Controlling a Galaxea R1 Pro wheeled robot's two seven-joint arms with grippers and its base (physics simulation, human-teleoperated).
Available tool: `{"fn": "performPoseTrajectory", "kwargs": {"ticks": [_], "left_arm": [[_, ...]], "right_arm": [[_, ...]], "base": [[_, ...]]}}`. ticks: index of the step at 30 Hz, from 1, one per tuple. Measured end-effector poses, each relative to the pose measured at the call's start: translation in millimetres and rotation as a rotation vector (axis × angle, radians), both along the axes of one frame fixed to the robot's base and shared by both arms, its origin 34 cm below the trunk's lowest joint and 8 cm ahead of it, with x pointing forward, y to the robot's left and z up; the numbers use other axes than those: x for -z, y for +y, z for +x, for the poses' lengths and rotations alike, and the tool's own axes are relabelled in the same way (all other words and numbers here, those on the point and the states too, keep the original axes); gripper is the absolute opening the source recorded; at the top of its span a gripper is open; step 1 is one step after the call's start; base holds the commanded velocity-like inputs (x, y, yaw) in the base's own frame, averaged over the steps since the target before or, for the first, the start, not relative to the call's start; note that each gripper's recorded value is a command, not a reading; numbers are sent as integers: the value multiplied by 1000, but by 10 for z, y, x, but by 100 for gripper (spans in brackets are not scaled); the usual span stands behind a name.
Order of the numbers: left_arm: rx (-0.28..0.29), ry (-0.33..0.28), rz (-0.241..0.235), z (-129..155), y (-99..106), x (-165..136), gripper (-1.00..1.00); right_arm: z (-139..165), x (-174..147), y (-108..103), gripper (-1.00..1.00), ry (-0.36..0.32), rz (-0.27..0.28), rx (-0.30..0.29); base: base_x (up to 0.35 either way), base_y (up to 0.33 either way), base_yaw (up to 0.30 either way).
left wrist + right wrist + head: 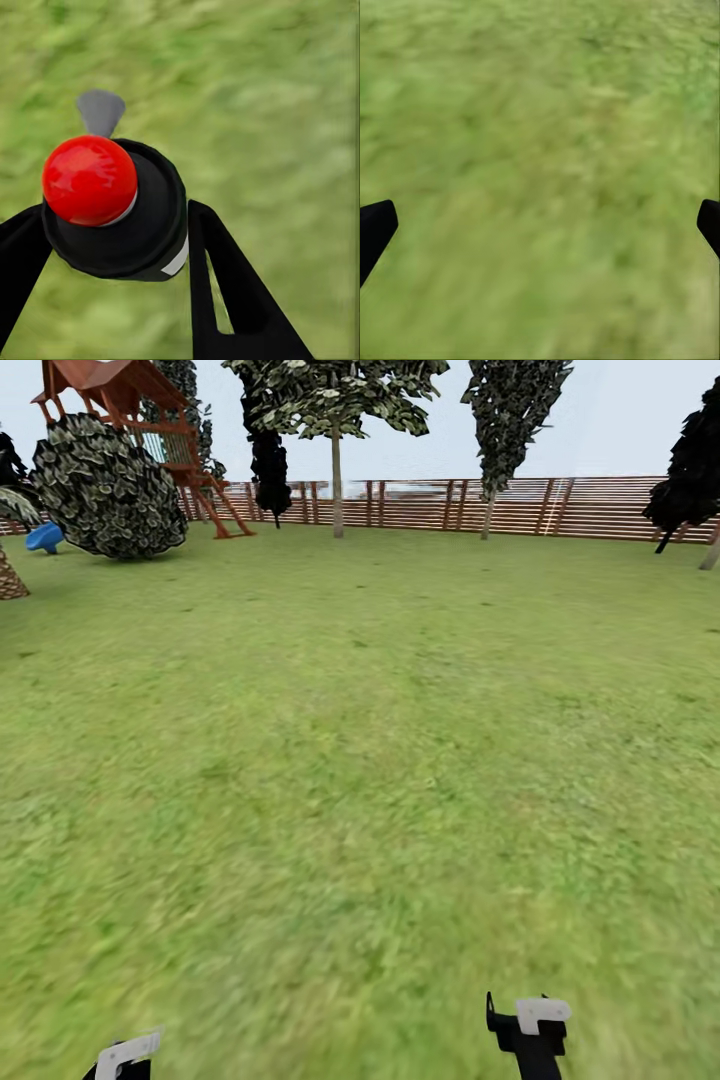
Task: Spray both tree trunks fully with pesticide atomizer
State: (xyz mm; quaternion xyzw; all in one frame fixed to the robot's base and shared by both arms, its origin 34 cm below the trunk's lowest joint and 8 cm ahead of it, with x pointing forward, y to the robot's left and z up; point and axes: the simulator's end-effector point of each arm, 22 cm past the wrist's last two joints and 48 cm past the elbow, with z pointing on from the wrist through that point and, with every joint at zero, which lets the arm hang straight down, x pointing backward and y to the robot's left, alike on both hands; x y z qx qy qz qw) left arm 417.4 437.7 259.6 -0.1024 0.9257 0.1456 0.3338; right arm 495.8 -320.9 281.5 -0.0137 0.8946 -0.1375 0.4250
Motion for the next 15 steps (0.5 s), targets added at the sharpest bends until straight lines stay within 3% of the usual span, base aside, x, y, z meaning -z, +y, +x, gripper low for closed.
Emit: {"fn": "performPoseTrajectory", "kwargs": {"ticks": [8, 15], "left_arm": [[-2, 1, 1, -3, 11, -1, -100], [-2, 1, 6, -4, 47, -10, -100]], "right_arm": [[0, 1, 13, 100, 0, 2, 0], [-6, 15, 71, 100, 5, 10, -10]], "base": [[337, 0, 169], [337, 47, 18]]}}
